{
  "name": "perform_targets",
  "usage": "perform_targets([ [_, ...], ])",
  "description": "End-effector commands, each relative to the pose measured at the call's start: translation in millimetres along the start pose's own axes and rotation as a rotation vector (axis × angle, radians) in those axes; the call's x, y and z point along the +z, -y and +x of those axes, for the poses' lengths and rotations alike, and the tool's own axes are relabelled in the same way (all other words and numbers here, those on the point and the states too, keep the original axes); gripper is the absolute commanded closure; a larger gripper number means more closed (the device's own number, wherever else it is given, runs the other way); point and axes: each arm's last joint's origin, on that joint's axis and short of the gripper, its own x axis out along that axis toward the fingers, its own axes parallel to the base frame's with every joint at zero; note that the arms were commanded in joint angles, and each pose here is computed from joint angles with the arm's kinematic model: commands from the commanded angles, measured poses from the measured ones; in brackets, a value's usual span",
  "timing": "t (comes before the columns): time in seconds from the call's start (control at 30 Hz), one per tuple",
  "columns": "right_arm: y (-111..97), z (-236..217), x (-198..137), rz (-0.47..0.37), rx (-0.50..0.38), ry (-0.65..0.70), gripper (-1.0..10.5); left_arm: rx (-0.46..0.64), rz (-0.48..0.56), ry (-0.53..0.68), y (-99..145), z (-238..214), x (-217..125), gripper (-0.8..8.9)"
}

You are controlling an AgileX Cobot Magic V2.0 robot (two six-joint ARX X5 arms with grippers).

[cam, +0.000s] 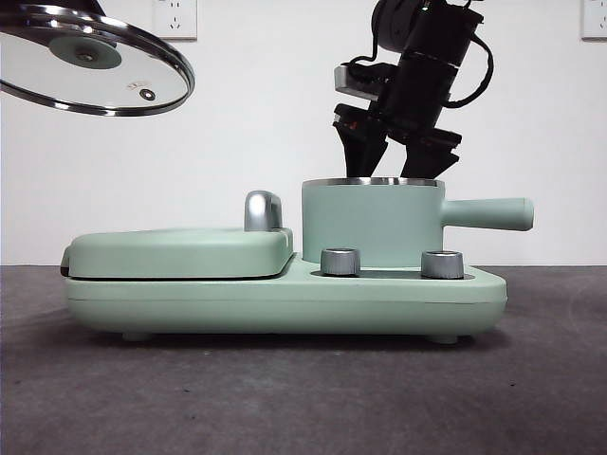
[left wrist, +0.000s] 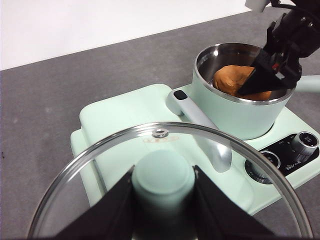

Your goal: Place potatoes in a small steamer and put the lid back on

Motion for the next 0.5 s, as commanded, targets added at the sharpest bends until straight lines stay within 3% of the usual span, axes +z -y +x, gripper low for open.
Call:
perform_targets([
  [0.03, -6.6, -32.7, 9.2, -0.011, -0.004, 0.09, 5.7, 0.001, 0.003, 0.05, 0.4, -2.7, 7.9, 8.04],
  [0.27, -32.4, -144.9, -8.7, -0.049, -0.013, 0.36, 6.2, 0.0, -0.017, 0.05, 0.4, -2.7, 7.9, 8.04],
  [0.5, -43.3, -168.2, -69.8, -0.057, -0.015, 0.499, 6.3, 0.0, -0.015, 0.048, 0.4, -2.7, 7.7, 8.04],
])
